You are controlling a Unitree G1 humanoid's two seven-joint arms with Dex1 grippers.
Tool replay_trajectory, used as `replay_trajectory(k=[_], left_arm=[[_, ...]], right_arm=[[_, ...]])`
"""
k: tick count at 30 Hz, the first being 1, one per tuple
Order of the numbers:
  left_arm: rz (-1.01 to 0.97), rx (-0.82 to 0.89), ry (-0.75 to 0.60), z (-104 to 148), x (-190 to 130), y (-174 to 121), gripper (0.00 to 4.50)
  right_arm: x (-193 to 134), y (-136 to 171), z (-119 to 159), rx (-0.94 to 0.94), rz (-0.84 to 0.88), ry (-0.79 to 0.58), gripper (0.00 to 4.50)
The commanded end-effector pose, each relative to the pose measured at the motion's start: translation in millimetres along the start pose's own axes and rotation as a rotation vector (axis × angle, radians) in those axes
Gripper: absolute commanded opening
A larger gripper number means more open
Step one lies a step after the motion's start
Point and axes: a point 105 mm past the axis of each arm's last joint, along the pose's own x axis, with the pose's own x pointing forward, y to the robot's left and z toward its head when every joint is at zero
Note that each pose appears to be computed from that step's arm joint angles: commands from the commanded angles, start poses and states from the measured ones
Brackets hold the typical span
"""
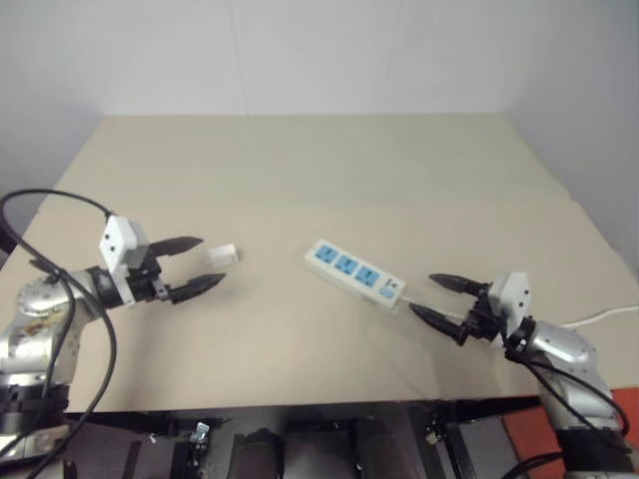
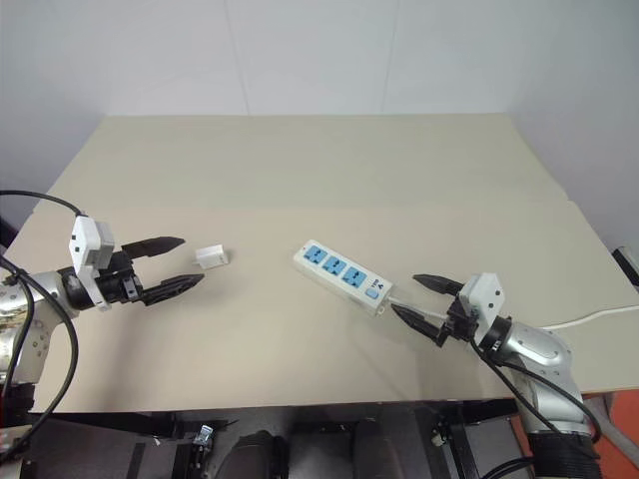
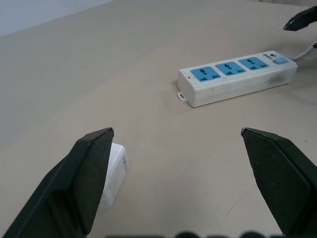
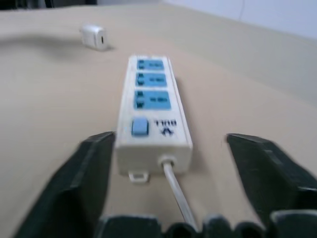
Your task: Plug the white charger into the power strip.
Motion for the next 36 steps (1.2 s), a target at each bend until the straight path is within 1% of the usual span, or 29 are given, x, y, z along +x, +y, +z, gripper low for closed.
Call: replay_trajectory(k=[1,8,17,22,32,35,36], left_arm=[[0.007,0.039,-0.011,6.9,-4.2,1.2,4.50],[0.027,0.039,-0.003,4.8,-11.0,0.7,4.50],[0.048,0.038,0.002,1.7,-15.3,-1.7,4.50],[0.054,0.036,0.006,-0.5,-15.5,-2.3,4.50],[0.053,0.034,0.005,-0.4,-15.1,-2.1,4.50],[0.052,0.035,0.004,-0.2,-14.3,-1.7,4.50],[0.051,0.035,0.003,0.1,-13.9,-1.6,4.50]], right_arm=[[12.3,2.4,6.4,-0.012,0.014,-0.033,4.44],[29.9,6.3,0.0,-0.007,0.038,-0.022,4.44],[45.9,2.7,-12.3,-0.005,0.044,0.017,4.44],[54.8,9.7,-19.3,0.022,0.067,0.025,4.44],[60.6,15.6,-25.4,0.061,0.068,0.023,4.44],[60.9,17.6,-26.8,0.067,0.075,0.023,3.88],[60.9,18.2,-27.5,0.063,0.077,0.024,3.59]])
